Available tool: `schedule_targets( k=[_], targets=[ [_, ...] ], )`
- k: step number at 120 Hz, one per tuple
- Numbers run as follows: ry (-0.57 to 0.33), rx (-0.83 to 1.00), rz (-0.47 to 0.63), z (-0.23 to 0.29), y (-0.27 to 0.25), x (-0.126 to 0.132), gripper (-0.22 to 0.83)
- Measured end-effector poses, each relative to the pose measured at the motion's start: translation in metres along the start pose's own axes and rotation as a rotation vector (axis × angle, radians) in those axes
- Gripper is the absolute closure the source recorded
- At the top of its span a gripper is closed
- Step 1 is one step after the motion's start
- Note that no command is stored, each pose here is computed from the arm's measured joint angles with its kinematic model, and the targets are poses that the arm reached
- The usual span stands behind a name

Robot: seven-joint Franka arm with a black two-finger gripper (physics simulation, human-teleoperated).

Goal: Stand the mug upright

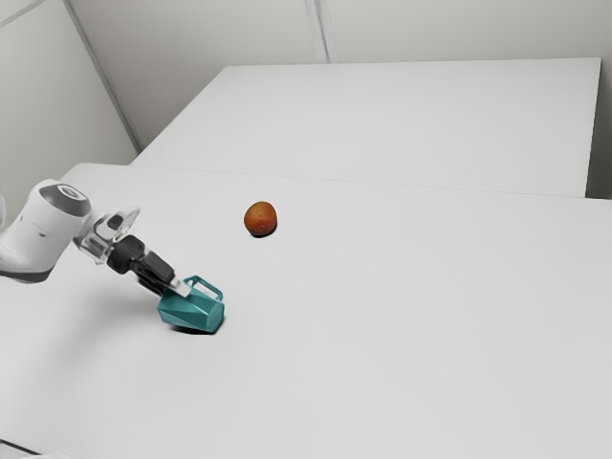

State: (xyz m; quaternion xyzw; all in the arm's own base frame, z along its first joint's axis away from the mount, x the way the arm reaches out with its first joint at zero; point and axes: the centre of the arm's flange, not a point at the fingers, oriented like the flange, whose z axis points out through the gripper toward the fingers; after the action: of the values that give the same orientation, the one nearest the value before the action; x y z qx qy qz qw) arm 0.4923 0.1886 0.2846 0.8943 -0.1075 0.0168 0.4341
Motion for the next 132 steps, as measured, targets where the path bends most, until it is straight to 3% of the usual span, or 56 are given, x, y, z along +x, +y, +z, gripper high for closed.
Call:
schedule_targets(
  k=[16,49,104,132],
  targets=[
    [0.001,-0.007,0.017,0.001,0.002,0.002,0.60],
    [0.012,-0.007,0.053,-0.001,0.008,0.006,0.73],
    [0.006,0.062,0.150,-0.008,0.050,0.016,0.77],
    [-0.104,0.338,0.292,0.009,0.102,0.041,0.77]
  ],
)
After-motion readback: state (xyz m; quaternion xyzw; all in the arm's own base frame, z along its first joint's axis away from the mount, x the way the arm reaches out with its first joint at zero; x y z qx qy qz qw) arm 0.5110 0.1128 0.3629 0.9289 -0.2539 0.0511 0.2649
